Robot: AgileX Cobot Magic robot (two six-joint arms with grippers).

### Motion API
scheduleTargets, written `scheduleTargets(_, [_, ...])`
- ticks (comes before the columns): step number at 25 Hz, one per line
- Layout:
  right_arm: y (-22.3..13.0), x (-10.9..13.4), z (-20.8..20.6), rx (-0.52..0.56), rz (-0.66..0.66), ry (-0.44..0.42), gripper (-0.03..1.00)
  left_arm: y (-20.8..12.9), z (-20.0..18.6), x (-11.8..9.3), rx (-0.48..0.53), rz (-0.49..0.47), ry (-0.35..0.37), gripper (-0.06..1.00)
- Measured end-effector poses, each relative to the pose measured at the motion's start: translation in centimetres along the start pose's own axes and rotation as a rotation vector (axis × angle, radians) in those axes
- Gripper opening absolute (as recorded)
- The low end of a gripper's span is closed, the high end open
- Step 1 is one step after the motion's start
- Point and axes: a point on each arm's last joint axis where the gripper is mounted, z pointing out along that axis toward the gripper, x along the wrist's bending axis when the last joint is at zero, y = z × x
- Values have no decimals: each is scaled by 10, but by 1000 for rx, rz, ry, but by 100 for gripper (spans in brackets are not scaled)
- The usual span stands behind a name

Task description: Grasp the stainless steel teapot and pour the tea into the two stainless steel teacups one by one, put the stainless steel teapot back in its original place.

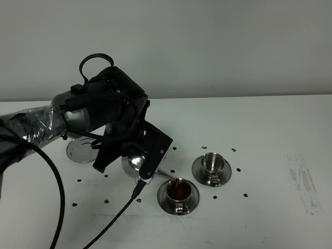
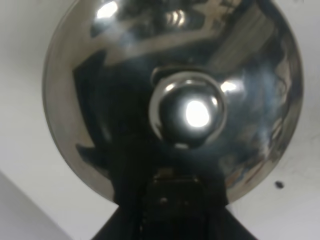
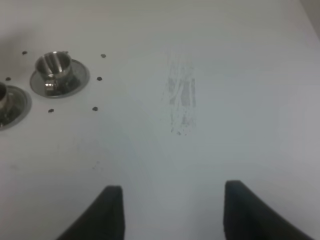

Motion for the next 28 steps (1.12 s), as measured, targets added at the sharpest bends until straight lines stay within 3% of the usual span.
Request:
scheduleTargets(5, [0, 0, 0, 0, 0, 0, 44, -8, -4, -3, -62, -121, -21, 23])
scheduleTargets(9, [0, 0, 0, 0, 0, 0, 44, -21, -22, -3, -101, -261, 8, 23])
scheduleTargets(15, [0, 0, 0, 0, 0, 0, 44, -39, -42, -6, -187, -543, 15, 23])
scheduleTargets(20, [0, 0, 0, 0, 0, 0, 44, -42, -41, -11, -244, -823, -44, 23])
scheduleTargets(23, [0, 0, 0, 0, 0, 0, 44, -39, -36, -20, -268, -964, -86, 23])
scheduleTargets(28, [0, 0, 0, 0, 0, 0, 44, -35, -42, -48, -318, -1087, -81, 23])
